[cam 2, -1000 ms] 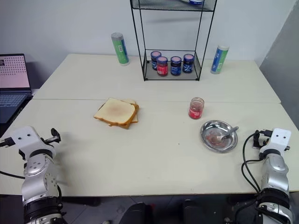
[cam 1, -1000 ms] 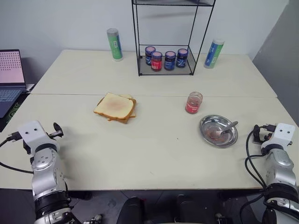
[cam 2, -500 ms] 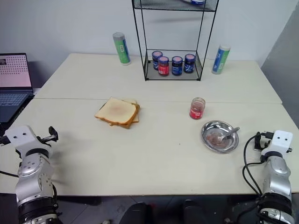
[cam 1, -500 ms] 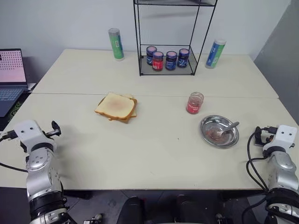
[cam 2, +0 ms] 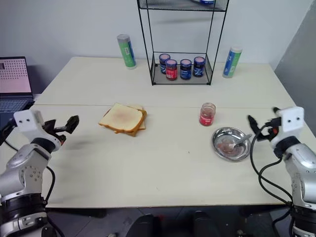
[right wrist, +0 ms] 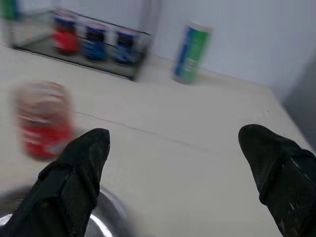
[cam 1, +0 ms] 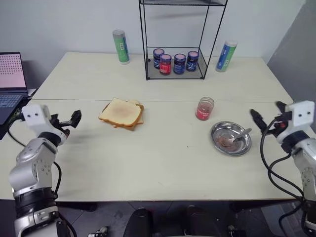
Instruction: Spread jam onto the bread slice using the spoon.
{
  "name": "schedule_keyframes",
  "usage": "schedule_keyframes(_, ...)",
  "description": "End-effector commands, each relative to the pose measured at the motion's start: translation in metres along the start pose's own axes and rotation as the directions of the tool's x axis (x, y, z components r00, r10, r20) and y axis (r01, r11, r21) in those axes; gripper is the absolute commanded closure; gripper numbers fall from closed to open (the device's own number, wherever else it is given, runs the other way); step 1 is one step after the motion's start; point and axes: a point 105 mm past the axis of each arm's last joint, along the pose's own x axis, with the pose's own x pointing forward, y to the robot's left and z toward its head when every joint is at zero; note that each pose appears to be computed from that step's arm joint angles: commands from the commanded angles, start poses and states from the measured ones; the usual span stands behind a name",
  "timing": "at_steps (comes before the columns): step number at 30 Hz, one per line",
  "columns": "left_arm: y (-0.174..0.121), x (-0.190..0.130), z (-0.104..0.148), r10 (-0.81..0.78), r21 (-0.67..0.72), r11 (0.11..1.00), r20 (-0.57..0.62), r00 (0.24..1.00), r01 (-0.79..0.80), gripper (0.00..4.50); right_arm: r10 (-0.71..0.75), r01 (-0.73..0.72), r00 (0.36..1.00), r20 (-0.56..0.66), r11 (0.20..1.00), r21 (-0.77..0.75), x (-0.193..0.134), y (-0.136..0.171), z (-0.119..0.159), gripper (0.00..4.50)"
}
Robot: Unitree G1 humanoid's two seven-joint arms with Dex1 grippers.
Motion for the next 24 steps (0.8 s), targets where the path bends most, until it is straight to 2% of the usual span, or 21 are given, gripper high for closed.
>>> schedule_keyframes(1, -0.037, 0.013, 0.024, -0.205, 0.064, 0.977, 0.003, 0.979, 0.205, 0.01, 0.347, -0.348, 0.937, 0.026, 0.934, 0.076, 0.01, 0.072, 0.029, 0.0)
schedule_keyframes(4, -0.057, 0.025, 0.023, -0.299, 0.051, 0.953, -0.036, 0.954, 0.3, 0.01, 0.483, -0.483, 0.875, 0.03, 0.869, 0.109, 0.014, 0.109, 0.033, 0.0)
schedule_keyframes(11, -0.07, 0.054, 0.004, -0.355, 0.05, 0.931, -0.118, 0.927, 0.363, 0.01, 0.601, -0.607, 0.795, 0.088, 0.785, 0.124, 0.03, 0.16, 0.043, 0.0)
schedule_keyframes(18, -0.071, 0.072, -0.006, -0.353, 0.073, 0.926, -0.175, 0.919, 0.369, 0.01, 0.656, -0.662, 0.749, 0.093, 0.741, 0.11, 0.029, 0.179, 0.046, 0.0)
schedule_keyframes(24, -0.078, 0.073, -0.01, -0.408, 0.059, 0.903, -0.198, 0.891, 0.426, 0.01, 0.645, -0.65, 0.76, 0.079, 0.753, 0.103, 0.029, 0.175, 0.044, 0.0)
